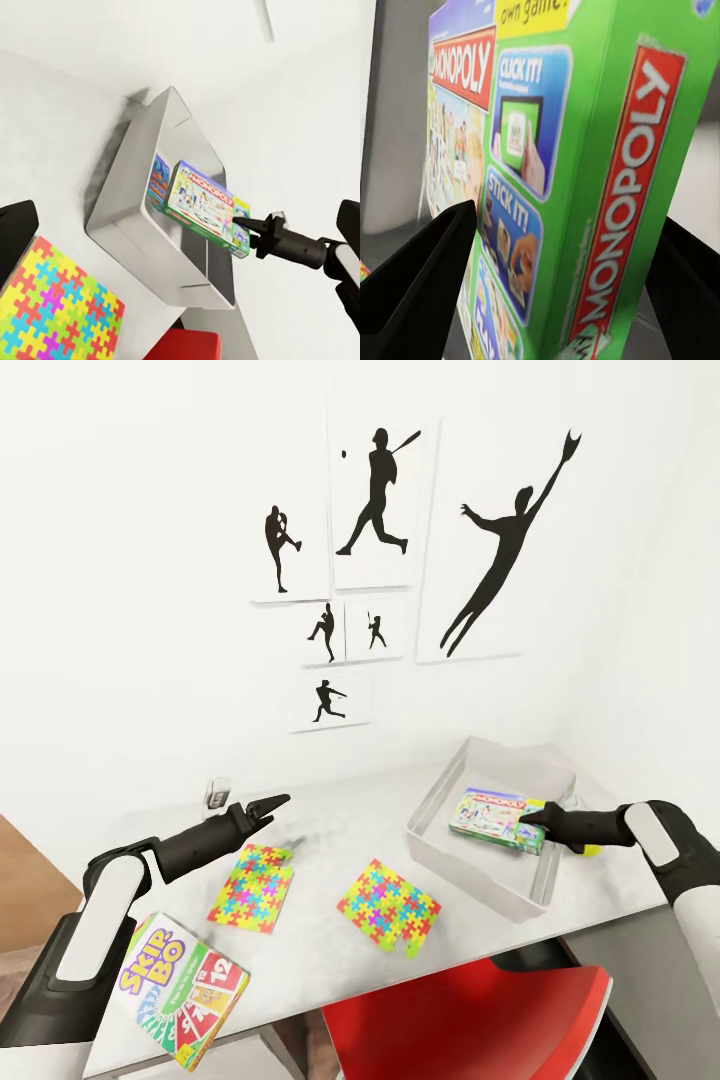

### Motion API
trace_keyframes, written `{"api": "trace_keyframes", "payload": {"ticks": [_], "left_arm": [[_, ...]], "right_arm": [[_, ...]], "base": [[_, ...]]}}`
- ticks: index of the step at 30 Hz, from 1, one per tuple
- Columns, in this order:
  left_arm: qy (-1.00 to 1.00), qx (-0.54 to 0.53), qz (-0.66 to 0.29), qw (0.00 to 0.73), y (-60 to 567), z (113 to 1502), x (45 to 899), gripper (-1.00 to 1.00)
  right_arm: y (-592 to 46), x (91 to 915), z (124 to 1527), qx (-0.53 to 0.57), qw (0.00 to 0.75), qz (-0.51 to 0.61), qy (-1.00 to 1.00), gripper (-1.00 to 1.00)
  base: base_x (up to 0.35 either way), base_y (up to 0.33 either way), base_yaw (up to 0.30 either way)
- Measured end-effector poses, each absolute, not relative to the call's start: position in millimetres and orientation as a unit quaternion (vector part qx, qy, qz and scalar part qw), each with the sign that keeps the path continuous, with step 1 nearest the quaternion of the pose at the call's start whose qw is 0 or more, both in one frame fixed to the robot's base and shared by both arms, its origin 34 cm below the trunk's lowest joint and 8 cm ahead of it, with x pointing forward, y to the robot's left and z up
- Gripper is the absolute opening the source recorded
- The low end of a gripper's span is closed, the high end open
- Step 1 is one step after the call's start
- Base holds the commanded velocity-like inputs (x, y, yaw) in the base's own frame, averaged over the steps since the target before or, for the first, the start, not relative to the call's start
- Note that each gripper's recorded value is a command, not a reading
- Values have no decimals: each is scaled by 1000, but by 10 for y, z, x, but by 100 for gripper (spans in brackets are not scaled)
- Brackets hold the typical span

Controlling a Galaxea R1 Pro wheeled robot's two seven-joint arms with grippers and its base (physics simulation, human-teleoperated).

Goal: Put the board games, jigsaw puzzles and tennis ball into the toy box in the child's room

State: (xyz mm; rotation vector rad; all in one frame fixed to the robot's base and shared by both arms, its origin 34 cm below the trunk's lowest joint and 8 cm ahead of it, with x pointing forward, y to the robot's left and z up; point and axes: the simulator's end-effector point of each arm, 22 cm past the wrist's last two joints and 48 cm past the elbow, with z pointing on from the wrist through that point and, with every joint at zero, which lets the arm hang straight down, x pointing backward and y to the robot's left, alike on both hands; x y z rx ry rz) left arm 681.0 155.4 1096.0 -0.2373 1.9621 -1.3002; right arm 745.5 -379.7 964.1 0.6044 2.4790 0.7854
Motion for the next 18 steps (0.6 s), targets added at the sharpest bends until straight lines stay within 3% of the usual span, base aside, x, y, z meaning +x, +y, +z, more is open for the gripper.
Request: {"api": "trace_keyframes", "payload": {"ticks": [18], "left_arm": [[769,-95,-508,376,1559,10937,6815,100]], "right_arm": [[-3680,7382,9546,198,219,279,914,-100]], "base": [[0,0,0]]}}
